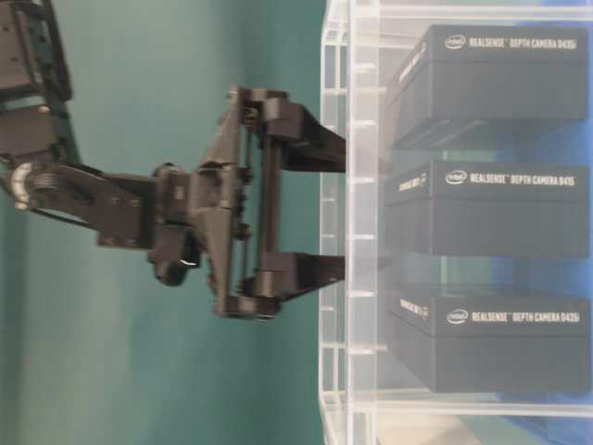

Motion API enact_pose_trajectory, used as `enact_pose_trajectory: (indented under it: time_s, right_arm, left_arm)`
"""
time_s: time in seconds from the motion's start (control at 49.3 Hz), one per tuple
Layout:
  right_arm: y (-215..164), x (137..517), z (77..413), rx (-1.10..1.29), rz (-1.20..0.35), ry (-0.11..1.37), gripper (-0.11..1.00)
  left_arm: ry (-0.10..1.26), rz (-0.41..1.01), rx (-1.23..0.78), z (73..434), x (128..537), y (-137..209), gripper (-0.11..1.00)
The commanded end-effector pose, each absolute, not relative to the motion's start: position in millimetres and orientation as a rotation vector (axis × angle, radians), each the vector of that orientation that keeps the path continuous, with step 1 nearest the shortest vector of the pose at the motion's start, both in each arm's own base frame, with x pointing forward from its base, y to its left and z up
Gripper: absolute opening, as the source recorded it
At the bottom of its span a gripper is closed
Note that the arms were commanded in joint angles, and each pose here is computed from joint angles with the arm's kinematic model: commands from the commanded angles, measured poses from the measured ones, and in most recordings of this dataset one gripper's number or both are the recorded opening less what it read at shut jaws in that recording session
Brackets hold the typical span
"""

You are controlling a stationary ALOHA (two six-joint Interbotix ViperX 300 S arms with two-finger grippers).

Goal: Take the box out of the case with the right arm.
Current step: 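Lower the right gripper around the middle box and close it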

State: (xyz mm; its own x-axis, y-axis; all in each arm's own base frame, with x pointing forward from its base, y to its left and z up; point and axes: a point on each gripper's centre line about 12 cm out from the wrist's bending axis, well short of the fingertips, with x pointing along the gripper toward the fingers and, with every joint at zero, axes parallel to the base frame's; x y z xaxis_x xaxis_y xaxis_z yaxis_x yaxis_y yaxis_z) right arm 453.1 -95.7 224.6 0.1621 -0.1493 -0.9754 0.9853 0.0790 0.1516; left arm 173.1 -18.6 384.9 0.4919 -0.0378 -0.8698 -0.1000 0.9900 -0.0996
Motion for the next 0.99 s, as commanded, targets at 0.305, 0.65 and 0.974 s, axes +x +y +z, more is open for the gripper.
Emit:
enact_pose_trajectory:
  time_s: [0.305, 0.65, 0.974]
  right_arm:
    - [-94, 456, 196, 1.149, -1.096, 0.98, 0.94]
    - [-92, 458, 191, 1.181, -1.098, 0.982, 0.94]
    - [-86, 457, 190, 1.239, -1.093, 1.011, 0.92]
  left_arm:
    - [1.034, 0.035, -0.146, 392, 174, -19, 0.02]
    - [1.035, 0.037, -0.145, 392, 174, -19, 0.02]
    - [1.035, 0.037, -0.145, 392, 174, -19, 0.02]
